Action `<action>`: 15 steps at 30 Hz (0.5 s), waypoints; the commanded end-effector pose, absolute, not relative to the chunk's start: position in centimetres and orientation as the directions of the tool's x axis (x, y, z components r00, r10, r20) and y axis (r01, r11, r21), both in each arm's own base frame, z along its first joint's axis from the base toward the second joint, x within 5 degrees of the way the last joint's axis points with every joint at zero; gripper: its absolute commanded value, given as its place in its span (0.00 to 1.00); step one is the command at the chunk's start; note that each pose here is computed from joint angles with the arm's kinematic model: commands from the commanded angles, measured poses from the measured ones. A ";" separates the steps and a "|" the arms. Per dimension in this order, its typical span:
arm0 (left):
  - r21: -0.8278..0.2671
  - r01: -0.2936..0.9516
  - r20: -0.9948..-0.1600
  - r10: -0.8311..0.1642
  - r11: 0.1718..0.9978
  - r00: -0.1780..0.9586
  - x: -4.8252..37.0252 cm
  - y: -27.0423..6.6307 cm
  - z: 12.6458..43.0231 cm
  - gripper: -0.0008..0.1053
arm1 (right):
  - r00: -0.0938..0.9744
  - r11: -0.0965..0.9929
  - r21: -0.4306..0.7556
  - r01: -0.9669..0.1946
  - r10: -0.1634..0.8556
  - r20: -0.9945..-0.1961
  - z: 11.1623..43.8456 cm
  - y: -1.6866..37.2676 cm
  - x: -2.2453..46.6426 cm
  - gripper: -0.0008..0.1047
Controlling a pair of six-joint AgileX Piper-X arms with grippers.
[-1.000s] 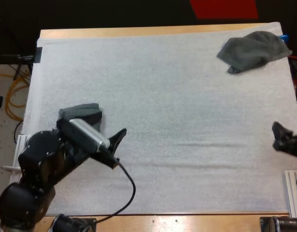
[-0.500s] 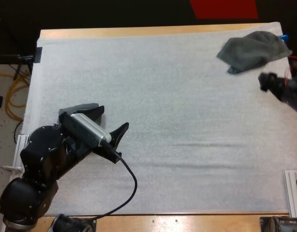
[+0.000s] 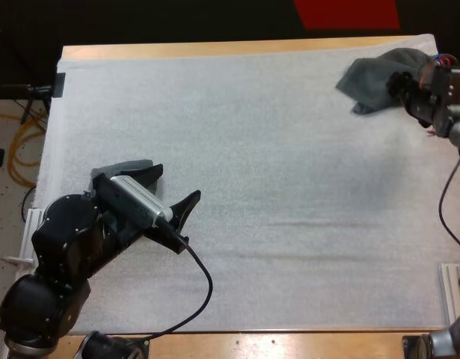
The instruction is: Pick towel from pile fold and stack
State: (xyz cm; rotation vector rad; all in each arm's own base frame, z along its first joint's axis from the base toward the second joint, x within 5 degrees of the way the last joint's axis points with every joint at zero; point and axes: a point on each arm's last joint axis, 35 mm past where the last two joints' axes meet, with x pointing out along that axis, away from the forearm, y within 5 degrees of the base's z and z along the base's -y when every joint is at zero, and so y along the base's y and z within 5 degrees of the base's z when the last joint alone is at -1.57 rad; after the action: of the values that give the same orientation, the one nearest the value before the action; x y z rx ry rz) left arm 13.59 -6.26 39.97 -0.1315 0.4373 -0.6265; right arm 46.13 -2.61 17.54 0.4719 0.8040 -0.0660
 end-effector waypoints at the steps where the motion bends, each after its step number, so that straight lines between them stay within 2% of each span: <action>1: -0.258 0.547 -0.341 -0.605 0.796 0.720 13.6 -6.3 40.3 0.65 | 0.709 0.877 0.416 0.241 0.134 -0.692 17.6 -2.8 47.0 0.77; 5: -0.258 0.547 -0.341 -0.605 0.796 0.720 13.6 -6.3 40.3 0.65 | 0.700 0.855 0.456 0.245 0.169 -0.694 16.0 -2.7 48.7 0.75; 8: -0.258 0.547 -0.341 -0.605 0.796 0.720 13.6 -6.3 40.3 0.65 | 0.690 0.827 0.496 0.263 0.198 -0.696 14.9 -2.7 49.5 0.65; 10: -0.258 0.547 -0.341 -0.605 0.796 0.720 13.6 -6.3 40.3 0.65 | 0.684 0.824 0.500 0.268 0.203 -0.701 14.3 -2.4 49.8 0.47; 11: -0.258 0.547 -0.341 -0.605 0.796 0.720 13.6 -6.3 40.3 0.65 | 0.684 0.824 0.498 0.269 0.201 -0.701 14.3 -2.5 49.9 0.41; 14: -0.258 0.547 -0.341 -0.605 0.796 0.720 13.6 -6.3 40.3 0.65 | 0.682 0.827 0.497 0.264 0.205 -0.702 14.2 -2.4 49.9 0.05; 15: -0.258 0.547 -0.341 -0.605 0.796 0.720 13.6 -6.3 40.3 0.65 | 0.683 0.826 0.504 0.252 0.218 -0.697 14.4 -2.4 49.8 0.01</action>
State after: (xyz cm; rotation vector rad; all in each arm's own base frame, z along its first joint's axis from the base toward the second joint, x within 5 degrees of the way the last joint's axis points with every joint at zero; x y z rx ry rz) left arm 13.59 -6.26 39.97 -0.1315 0.4373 -0.6265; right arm 49.58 -2.46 13.39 0.6190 0.8601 -0.0407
